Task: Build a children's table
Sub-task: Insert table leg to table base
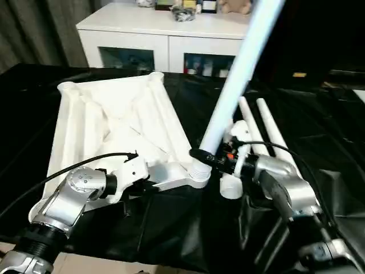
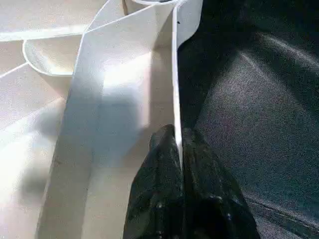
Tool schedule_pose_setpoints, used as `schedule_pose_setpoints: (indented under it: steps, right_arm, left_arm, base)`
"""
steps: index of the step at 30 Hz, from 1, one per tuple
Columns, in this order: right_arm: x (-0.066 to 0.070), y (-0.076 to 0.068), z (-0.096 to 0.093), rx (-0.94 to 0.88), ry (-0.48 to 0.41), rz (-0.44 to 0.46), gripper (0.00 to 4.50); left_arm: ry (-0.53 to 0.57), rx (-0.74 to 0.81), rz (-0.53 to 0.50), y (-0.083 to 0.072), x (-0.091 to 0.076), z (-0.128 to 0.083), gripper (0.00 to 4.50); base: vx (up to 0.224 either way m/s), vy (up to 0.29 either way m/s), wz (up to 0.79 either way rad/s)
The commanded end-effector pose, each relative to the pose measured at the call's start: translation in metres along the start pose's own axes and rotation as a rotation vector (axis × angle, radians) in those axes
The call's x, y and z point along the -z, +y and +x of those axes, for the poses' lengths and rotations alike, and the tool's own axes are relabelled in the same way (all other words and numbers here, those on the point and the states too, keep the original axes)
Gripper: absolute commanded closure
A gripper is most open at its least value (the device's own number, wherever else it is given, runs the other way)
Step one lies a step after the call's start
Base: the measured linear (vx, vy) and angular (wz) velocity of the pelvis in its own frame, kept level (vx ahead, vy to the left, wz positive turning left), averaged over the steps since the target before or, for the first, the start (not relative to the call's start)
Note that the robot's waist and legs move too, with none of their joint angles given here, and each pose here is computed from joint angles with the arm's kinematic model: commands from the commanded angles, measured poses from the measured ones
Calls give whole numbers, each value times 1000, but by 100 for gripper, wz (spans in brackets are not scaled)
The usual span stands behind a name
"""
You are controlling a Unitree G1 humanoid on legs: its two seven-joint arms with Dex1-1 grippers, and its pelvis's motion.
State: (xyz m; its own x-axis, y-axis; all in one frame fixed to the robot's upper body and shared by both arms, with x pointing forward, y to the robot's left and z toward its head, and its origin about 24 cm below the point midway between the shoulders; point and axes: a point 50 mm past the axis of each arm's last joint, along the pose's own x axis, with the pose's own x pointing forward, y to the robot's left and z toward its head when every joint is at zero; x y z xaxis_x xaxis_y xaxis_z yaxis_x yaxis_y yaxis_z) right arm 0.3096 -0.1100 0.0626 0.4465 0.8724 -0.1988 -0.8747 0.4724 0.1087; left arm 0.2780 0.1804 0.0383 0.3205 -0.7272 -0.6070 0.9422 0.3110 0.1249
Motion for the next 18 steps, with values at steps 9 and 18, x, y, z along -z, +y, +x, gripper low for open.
schedule_pose_setpoints:
  steps: [9,18]
  right_arm:
    - [66,28,1,-263,367,190,267]
    - [73,8,7,-77,411,153,267]
  left_arm:
    - [-43,-85,32,12,-14,-7,450]
    - [-39,-73,31,12,-15,-5,450]
  base:
    - [0,0,0]
    - [0,0,0]
